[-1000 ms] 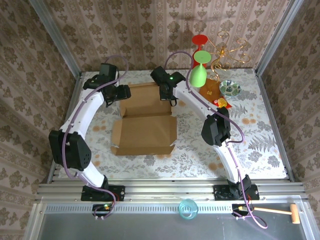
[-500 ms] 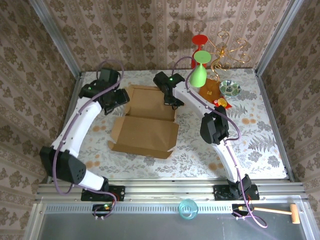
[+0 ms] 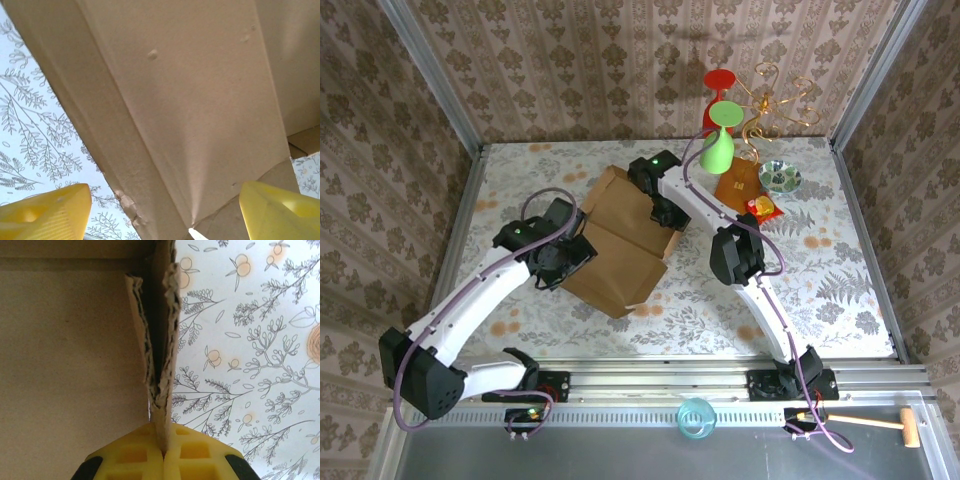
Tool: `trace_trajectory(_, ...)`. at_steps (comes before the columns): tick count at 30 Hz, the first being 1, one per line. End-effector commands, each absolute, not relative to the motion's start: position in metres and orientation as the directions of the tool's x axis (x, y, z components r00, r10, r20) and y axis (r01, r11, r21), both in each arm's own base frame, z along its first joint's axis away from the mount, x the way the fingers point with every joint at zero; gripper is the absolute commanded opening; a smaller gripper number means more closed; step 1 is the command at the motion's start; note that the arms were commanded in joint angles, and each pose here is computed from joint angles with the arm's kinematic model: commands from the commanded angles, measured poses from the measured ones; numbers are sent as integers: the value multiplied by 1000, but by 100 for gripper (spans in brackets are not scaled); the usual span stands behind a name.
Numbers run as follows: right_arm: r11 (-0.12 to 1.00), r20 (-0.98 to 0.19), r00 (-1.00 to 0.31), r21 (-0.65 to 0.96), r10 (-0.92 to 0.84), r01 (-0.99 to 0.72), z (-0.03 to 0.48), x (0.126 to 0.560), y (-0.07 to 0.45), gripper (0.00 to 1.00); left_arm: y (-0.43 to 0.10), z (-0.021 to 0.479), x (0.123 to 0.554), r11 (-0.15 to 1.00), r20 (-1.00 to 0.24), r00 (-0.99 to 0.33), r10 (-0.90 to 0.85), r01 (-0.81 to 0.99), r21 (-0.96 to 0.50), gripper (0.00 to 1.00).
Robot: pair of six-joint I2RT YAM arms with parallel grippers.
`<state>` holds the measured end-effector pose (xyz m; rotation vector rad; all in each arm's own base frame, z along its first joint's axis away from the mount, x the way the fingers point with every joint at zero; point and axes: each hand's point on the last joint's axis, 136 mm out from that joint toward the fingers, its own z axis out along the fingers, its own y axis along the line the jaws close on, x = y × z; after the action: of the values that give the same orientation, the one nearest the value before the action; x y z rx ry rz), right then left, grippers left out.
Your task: Fold the paper box
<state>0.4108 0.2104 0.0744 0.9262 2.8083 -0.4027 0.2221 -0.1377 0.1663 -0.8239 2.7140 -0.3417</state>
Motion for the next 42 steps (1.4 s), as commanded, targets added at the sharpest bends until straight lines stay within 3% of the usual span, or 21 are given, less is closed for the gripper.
trace_trajectory(1,706,-196,-754,-264,627,657,69,395,197,0,-132,164,217,773,-172,-770,-615,-544,-327,80)
trace_trajectory(3,697,-168,-743,-263,648,667,62,391,197,0,-127,160,216,773,-172,-769,-616,-548,-321,84)
trace_trajectory(8,689,-133,-727,-244,674,683,54,385,199,0,-137,142,230,759,-167,-780,-603,-496,-422,85)
trace_trajectory(12,677,-110,-712,-238,694,697,52,384,196,0,-122,130,221,763,-151,-769,-621,-548,-343,85)
trace_trajectory(14,677,-96,-705,-216,703,704,50,386,198,0,-123,130,227,754,-180,-757,-627,-533,-384,85)
trace_trajectory(19,681,-81,-706,-205,704,703,49,385,202,0,-135,131,255,720,-229,-724,-651,-493,-488,79)
trace_trajectory(21,680,-79,-705,-208,704,703,50,384,201,0,-137,132,261,723,-230,-725,-649,-495,-481,70)
trace_trajectory(24,679,-80,-703,-203,707,706,50,383,202,0,-135,127,261,726,-224,-722,-655,-519,-452,49)
trace_trajectory(28,670,-74,-685,-155,725,726,53,382,209,0,-127,127,263,738,-254,-710,-657,-535,-412,3)
trace_trajectory(29,667,-72,-678,-135,731,733,54,383,211,0,-123,129,262,741,-262,-706,-658,-543,-396,0)
trace_trajectory(30,668,-66,-676,-112,734,736,53,384,213,3,-120,130,260,746,-269,-706,-655,-548,-379,0)
trace_trajectory(36,681,-22,-681,11,732,732,63,380,233,44,-111,146,260,773,-301,-718,-628,-533,-343,0)
trace_trajectory(42,706,-1,-714,147,700,693,84,369,263,70,-97,161,257,833,-347,-758,-552,-485,-265,0)
